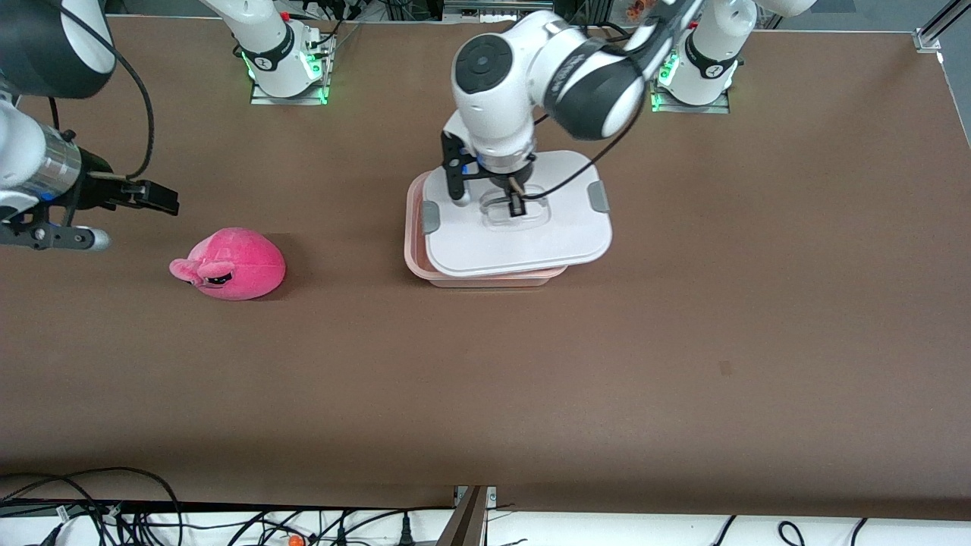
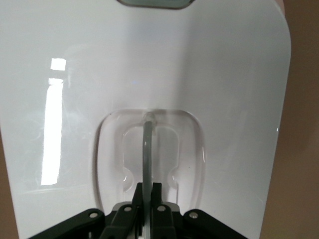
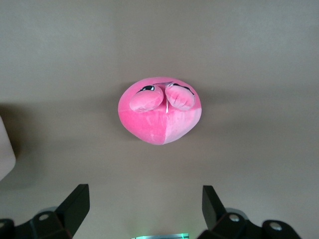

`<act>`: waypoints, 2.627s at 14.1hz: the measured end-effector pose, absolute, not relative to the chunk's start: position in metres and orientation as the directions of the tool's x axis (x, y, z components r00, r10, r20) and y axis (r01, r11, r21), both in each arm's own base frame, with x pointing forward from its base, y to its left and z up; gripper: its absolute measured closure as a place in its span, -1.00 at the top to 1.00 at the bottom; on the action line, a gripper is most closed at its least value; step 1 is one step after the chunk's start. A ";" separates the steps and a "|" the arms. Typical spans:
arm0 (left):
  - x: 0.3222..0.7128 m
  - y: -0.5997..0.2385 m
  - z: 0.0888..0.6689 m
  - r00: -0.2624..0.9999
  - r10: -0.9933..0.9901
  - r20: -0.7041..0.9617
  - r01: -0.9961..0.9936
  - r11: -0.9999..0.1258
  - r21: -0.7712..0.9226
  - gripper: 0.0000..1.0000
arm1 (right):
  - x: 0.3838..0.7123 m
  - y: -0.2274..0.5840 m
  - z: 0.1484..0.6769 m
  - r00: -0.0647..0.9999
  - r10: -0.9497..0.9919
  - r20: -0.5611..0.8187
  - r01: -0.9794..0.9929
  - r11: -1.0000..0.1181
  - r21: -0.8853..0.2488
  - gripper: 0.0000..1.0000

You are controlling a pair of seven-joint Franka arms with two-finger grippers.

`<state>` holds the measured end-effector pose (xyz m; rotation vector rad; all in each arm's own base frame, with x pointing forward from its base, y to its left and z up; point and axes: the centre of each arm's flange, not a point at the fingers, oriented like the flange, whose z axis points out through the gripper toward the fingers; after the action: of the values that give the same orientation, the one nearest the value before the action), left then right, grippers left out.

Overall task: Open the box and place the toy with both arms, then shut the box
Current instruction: 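Set the lid aside with the left gripper while the right gripper grasps the toy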

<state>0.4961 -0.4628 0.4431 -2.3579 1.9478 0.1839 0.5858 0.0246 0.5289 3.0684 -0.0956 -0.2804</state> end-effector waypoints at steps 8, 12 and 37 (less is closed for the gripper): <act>0.584 -0.273 0.519 0.210 -0.969 -0.130 -0.963 -0.228 0.144 -0.86 | 0.595 0.019 0.464 0.985 -0.015 -0.170 -0.008 -0.999 0.046 1.00; 0.618 -0.176 0.528 0.207 -0.972 -0.112 -0.959 -0.224 0.172 -0.86 | 0.587 0.019 0.380 0.983 0.007 -0.181 0.015 -0.999 0.042 1.00; 0.637 0.022 0.512 0.251 -0.958 -0.140 -0.925 -0.280 0.255 -0.86 | 0.585 -0.021 0.298 0.977 0.138 -0.161 0.139 -0.990 -0.002 -0.55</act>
<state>0.6375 0.0222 0.5120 -2.5771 1.9507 0.4393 0.5851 -0.0209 0.2985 3.1148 0.2180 -0.2524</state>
